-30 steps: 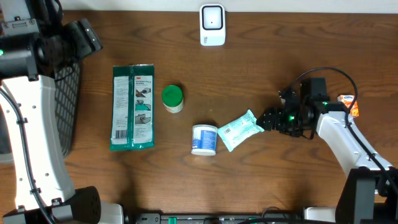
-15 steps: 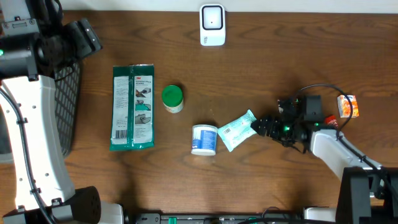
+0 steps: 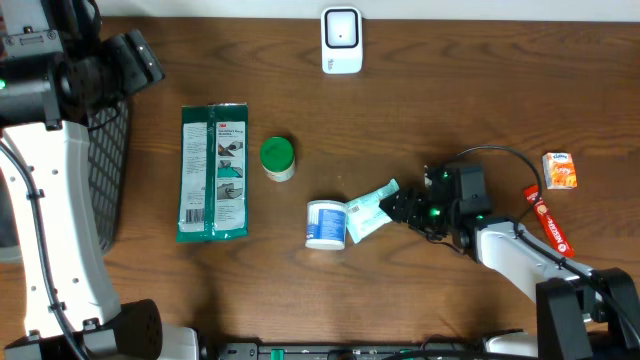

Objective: Scan the item barcode

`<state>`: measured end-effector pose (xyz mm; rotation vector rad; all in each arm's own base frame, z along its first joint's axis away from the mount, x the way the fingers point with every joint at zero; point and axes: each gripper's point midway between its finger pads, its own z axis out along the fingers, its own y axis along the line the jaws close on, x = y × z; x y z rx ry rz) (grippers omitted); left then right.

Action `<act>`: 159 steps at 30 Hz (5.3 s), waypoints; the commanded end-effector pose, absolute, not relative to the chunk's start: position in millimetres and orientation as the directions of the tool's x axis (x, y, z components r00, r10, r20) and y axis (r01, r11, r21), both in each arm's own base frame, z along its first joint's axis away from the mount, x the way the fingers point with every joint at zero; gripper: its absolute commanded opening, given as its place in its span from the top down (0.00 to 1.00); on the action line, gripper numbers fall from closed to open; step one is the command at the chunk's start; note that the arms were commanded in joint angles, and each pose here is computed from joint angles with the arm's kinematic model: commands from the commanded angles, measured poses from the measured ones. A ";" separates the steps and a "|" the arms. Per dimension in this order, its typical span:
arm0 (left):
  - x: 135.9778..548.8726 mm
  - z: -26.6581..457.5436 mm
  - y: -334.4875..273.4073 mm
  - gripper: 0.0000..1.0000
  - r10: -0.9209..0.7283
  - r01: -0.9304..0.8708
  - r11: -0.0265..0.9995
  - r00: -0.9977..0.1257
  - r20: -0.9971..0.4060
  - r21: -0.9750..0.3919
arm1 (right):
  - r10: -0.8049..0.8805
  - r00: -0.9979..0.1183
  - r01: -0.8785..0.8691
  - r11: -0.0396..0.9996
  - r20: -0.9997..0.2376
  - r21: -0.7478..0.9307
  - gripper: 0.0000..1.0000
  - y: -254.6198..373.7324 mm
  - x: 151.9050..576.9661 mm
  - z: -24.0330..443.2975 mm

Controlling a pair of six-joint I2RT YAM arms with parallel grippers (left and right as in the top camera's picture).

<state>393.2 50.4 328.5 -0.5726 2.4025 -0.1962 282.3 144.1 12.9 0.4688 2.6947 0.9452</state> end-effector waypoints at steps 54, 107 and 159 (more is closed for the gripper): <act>393.5 329.1 50.8 0.15 -0.444 -0.345 0.896 -0.695 -0.566 -0.279 | 0.328 -0.943 0.138 0.230 0.057 0.963 0.99 137.2 270.3 126.5; 393.5 329.1 50.8 0.15 -0.444 -0.345 0.896 -0.695 -0.566 -0.279 | -0.651 -0.337 -0.204 0.756 -0.680 -0.622 0.99 180.2 409.2 270.7; 393.5 329.1 50.8 0.15 -0.444 -0.345 0.896 -0.695 -0.566 -0.279 | -0.993 -0.040 -0.176 0.113 -0.108 -0.978 0.99 297.6 605.7 93.3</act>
